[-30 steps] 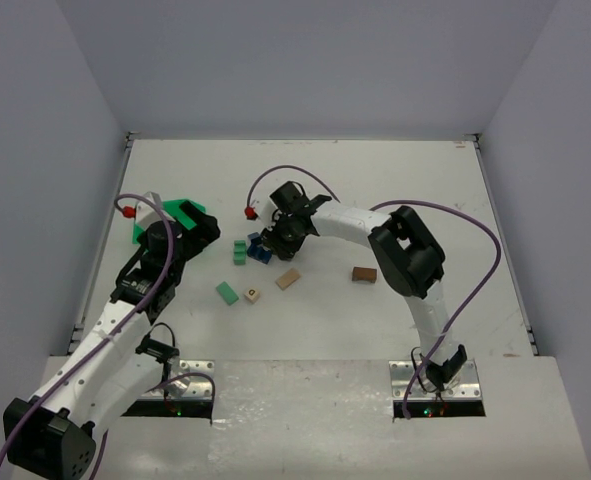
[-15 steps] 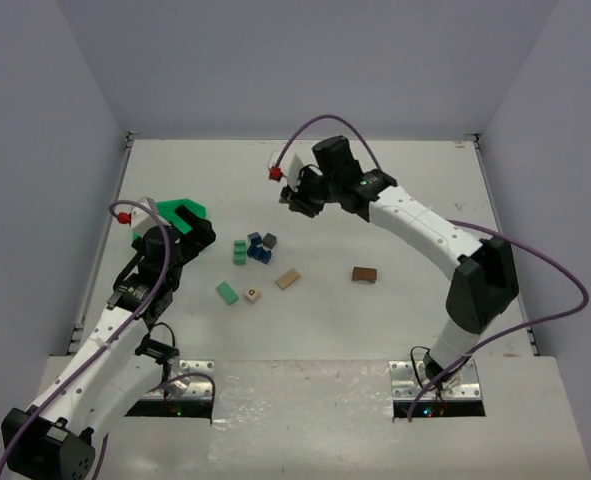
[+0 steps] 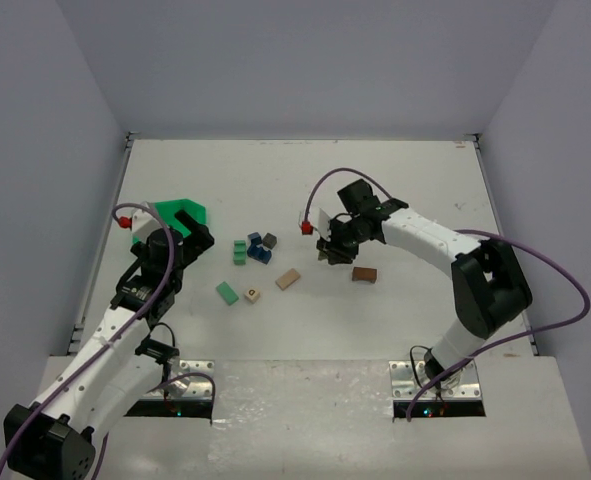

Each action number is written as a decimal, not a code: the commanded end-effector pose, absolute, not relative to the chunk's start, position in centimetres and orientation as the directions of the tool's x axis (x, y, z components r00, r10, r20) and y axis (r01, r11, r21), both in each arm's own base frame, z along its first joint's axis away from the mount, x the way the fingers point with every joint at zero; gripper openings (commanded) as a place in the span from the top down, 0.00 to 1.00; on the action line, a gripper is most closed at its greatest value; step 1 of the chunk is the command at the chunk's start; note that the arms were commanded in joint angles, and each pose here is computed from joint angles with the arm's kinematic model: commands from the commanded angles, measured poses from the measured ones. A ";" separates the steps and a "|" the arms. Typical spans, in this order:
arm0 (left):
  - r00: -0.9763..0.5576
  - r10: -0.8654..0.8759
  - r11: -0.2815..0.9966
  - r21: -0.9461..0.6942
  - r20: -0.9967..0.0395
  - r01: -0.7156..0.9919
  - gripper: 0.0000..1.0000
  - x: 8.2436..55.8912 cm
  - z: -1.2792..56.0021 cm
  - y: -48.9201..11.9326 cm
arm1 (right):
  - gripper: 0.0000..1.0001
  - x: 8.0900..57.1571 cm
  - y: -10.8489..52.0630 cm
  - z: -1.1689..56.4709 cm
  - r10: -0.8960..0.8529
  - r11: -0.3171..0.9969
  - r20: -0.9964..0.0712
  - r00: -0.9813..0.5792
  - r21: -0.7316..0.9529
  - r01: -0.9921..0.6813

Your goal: Build the wood block tower

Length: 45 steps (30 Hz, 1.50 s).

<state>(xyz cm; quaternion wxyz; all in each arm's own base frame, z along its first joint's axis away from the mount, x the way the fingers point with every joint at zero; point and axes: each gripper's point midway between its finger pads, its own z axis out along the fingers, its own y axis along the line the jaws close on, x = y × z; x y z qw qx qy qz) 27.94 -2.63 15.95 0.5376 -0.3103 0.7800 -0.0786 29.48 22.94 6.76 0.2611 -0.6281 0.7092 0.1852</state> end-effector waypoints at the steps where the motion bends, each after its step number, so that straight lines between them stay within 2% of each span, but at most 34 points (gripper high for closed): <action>1: -0.182 -0.559 0.799 -0.467 -0.809 -0.379 0.00 28.5 17.3 -2.6 | 0.90 29.2 21.2 6.2 -0.819 0.125 -0.573 -0.019 -0.146 -0.981; 6: -0.158 -0.560 0.799 -0.479 -0.814 -0.365 0.00 28.3 17.9 -2.5 | 0.89 28.0 20.4 4.2 -0.831 0.090 -0.556 0.012 -0.156 -0.984; 14: -0.165 -0.549 0.810 -0.473 -0.819 -0.347 0.00 28.2 17.8 -2.6 | 0.85 28.7 21.2 3.9 -0.829 0.060 -0.556 0.056 -0.189 -0.980; 45: -0.187 -0.539 0.819 -0.458 -0.822 -0.346 0.00 28.3 17.1 -2.8 | 0.79 27.5 19.8 0.0 -0.867 0.055 -0.499 0.020 -0.135 -0.989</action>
